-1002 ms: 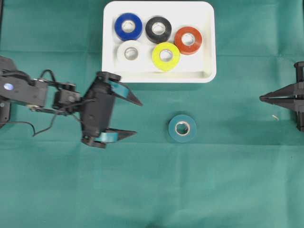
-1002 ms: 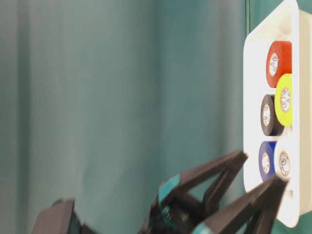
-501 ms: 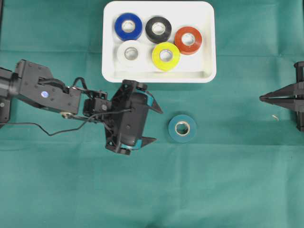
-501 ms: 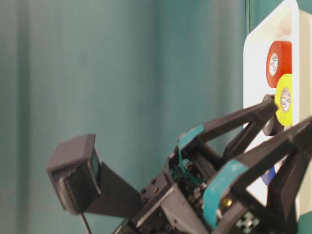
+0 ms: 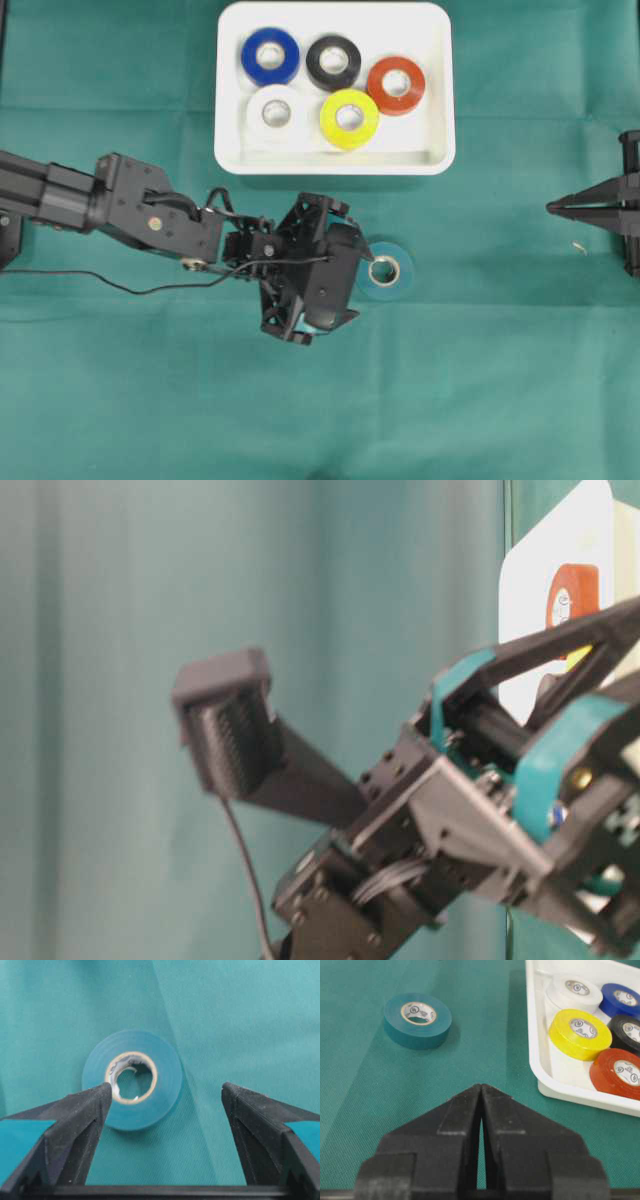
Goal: Put the tape into the white case with the left arm.
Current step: 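Lower the left gripper and close it on the teal tape's rim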
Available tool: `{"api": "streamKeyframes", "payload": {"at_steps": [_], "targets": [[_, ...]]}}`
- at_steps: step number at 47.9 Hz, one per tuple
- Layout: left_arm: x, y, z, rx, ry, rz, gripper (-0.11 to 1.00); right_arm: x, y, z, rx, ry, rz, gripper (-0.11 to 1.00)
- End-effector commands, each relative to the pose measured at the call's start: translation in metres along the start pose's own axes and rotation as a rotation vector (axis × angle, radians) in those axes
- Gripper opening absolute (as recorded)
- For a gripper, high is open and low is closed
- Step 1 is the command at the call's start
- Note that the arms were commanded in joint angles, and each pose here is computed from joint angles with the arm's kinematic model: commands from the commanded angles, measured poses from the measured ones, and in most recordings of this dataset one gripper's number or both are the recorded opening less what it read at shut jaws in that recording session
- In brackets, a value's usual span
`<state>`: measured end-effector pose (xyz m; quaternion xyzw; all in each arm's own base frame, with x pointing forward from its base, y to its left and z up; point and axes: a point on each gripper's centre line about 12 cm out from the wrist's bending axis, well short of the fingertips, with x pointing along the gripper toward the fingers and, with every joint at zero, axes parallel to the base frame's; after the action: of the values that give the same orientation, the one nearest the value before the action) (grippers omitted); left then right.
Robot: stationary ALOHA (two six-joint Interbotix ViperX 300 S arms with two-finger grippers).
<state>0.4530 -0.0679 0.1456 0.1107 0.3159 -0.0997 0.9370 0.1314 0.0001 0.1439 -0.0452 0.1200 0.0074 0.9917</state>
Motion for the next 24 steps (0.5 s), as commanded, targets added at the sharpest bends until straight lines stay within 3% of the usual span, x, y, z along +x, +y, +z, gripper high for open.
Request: {"api": "streamKeyframes", "payload": {"at_steps": [1,10,24], "targets": [[0.002,-0.002,0.019,-0.016,-0.045,-0.002,0.9,0.001,0.0,0.004,-0.003,-0.011,-0.001,-0.09],[0.017,-0.007,0.017,-0.068,-0.027,-0.012,0.9,0.001,0.0,0.004,-0.003,-0.009,-0.001,-0.09],[0.036,-0.008,0.01,-0.07,0.029,-0.021,0.9,0.001,0.0,0.004,-0.004,-0.009,-0.001,-0.09]]}}
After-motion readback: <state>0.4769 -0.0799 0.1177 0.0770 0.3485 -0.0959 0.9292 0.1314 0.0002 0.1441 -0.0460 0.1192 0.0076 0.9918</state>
